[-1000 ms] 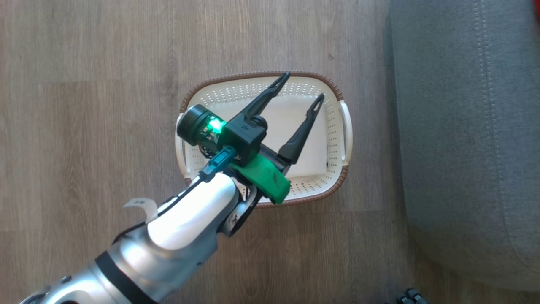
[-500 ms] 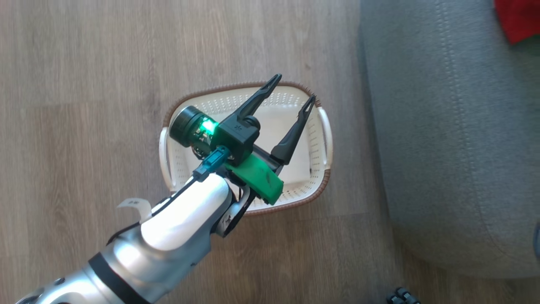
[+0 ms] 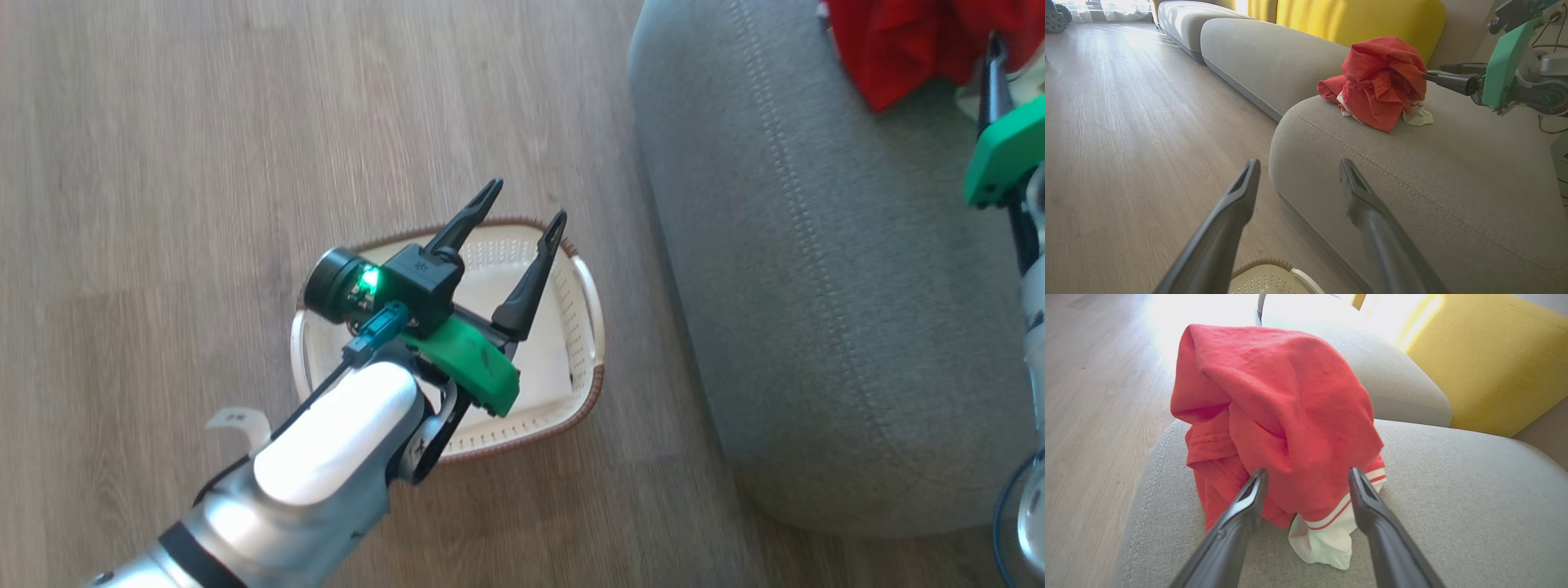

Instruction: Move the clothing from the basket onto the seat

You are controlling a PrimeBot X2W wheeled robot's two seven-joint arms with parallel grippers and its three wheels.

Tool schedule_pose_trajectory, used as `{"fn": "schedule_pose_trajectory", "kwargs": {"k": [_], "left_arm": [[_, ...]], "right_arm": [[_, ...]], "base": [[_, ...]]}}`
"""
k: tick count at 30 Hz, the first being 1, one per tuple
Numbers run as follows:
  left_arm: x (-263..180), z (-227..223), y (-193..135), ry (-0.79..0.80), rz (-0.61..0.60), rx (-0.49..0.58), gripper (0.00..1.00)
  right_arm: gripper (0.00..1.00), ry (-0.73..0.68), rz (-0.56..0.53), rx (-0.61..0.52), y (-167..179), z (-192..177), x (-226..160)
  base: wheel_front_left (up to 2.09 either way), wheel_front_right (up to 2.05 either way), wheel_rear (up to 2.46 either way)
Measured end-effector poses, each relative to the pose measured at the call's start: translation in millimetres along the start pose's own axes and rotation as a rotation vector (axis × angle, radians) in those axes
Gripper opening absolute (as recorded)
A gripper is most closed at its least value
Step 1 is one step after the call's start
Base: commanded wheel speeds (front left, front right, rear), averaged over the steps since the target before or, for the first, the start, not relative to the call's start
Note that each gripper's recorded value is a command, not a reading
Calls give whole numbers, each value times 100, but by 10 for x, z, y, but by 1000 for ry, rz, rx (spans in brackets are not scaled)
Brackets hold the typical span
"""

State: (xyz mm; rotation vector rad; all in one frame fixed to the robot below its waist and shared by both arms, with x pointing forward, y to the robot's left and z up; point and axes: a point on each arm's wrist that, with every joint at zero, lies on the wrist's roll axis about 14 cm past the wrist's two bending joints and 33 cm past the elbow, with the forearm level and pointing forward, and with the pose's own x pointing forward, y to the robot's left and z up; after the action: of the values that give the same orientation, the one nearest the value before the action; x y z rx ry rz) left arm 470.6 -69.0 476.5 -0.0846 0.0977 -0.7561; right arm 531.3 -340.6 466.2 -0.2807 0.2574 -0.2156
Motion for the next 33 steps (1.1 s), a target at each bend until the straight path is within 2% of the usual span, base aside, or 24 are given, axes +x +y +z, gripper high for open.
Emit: {"fn": "schedule_pose_trajectory", "kwargs": {"k": [7, 16, 23, 26, 33], "left_arm": [[-140, 145, -87, -20, 26, -5, 100], [-413, 277, 15, -41, 128, -14, 100], [-874, 235, 331, -32, 285, -39, 100], [-1216, 182, 568, -25, 385, -38, 100], [-1778, 149, 844, -34, 527, -47, 100]], "right_arm": [[100, -76, 9, 15, -72, 263, -258], [100, -190, 61, 42, 45, 678, -491], [100, -269, 141, 102, 373, 903, -682], [100, -310, 210, 139, 695, 994, -815], [100, -357, 305, 220, 1157, 1017, -1117]], "base": [[0, 0, 0], [0, 0, 0], [0, 0, 0], [0, 0, 0], [0, 0, 0]]}}
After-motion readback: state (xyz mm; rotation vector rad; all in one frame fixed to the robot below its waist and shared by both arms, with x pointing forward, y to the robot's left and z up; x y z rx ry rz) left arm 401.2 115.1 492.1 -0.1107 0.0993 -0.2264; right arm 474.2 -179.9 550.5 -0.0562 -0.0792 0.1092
